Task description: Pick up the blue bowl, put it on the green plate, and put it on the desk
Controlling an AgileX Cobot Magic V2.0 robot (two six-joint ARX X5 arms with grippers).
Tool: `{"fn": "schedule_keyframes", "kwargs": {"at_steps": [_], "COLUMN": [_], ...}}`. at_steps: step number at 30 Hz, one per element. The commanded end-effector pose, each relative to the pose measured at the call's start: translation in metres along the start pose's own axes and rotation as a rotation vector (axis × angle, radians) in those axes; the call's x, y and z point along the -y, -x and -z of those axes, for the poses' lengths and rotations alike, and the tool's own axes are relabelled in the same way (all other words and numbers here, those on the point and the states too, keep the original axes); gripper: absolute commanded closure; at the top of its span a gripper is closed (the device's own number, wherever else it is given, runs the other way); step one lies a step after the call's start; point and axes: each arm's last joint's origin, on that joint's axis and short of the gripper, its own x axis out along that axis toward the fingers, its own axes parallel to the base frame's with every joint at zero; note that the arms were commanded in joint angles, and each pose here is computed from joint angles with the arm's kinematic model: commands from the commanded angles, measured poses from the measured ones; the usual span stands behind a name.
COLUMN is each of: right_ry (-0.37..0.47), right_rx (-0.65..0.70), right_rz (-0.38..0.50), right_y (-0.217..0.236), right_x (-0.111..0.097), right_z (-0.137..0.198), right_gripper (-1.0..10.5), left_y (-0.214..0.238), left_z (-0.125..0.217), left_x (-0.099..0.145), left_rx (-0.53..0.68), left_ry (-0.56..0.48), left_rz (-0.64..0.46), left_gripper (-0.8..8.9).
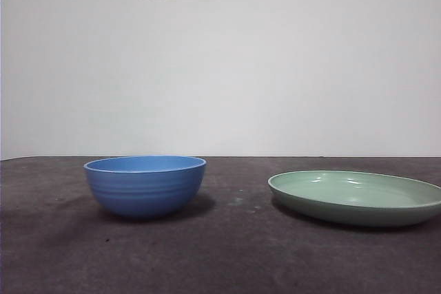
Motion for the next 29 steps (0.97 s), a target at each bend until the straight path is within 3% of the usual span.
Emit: {"fn": "schedule_keyframes", "kwargs": {"at_steps": [1, 13, 19, 29], "right_ry": [0.011, 0.011, 0.011, 0.011], "right_rx": [0.019, 0.019, 0.019, 0.019], "right_rz": [-0.004, -0.004, -0.004, -0.004], "right_y": [0.003, 0.003, 0.003, 0.003], "right_x": [-0.002, -0.002, -0.002, -0.002], "right_z": [-0.005, -0.005, -0.005, -0.005], "right_gripper": [5.3, 5.3, 5.3, 5.3], "left_y": [0.0, -0.02, -0.04, -0.108], "left_z": [-0.005, -0.035, -0.063, -0.093], "left_x": [0.0, -0.008, -0.009, -0.027], "left_rx": [0.004, 0.007, -0.046, -0.214], "left_ry": [-0.008, 0.04, 0.023, -0.005], "left_rz": [-0.002, -0.046, -0.084, -0.244], "left_gripper": [4.03, 4.08, 4.09, 4.09]}}
